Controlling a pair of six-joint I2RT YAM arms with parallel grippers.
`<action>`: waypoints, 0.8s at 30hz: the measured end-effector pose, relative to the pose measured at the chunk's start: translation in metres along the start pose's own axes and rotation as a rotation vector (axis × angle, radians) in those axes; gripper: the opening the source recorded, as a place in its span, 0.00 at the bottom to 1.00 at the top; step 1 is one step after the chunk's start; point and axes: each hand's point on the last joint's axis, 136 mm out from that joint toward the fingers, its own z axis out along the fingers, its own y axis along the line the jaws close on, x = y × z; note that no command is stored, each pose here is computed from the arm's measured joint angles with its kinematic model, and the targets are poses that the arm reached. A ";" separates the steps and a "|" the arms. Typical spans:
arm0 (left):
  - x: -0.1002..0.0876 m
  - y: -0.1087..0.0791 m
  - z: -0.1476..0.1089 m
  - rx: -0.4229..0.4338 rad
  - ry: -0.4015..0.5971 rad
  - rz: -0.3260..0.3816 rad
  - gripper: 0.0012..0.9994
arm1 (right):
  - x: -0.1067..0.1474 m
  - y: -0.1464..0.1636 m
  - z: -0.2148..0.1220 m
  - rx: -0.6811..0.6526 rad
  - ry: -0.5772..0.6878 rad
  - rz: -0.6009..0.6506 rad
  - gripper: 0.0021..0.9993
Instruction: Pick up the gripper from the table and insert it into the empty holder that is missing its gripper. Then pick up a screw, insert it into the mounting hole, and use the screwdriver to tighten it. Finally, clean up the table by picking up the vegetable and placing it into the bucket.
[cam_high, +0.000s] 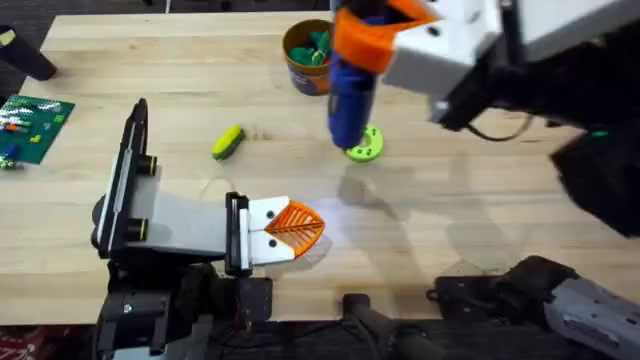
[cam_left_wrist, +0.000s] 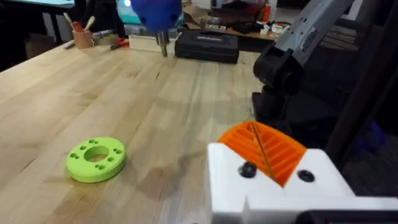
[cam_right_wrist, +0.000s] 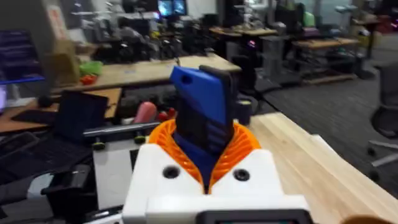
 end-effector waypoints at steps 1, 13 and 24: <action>0.000 0.000 0.000 0.000 0.000 0.000 0.01 | 0.001 0.003 0.005 -0.021 -0.008 0.000 0.03; 0.000 0.000 0.000 0.000 0.000 0.000 0.01 | -0.005 0.070 0.044 -0.287 -0.149 -0.054 0.03; 0.000 0.000 0.000 0.000 0.000 0.000 0.01 | 0.016 0.084 0.060 -0.344 -0.125 -0.016 0.03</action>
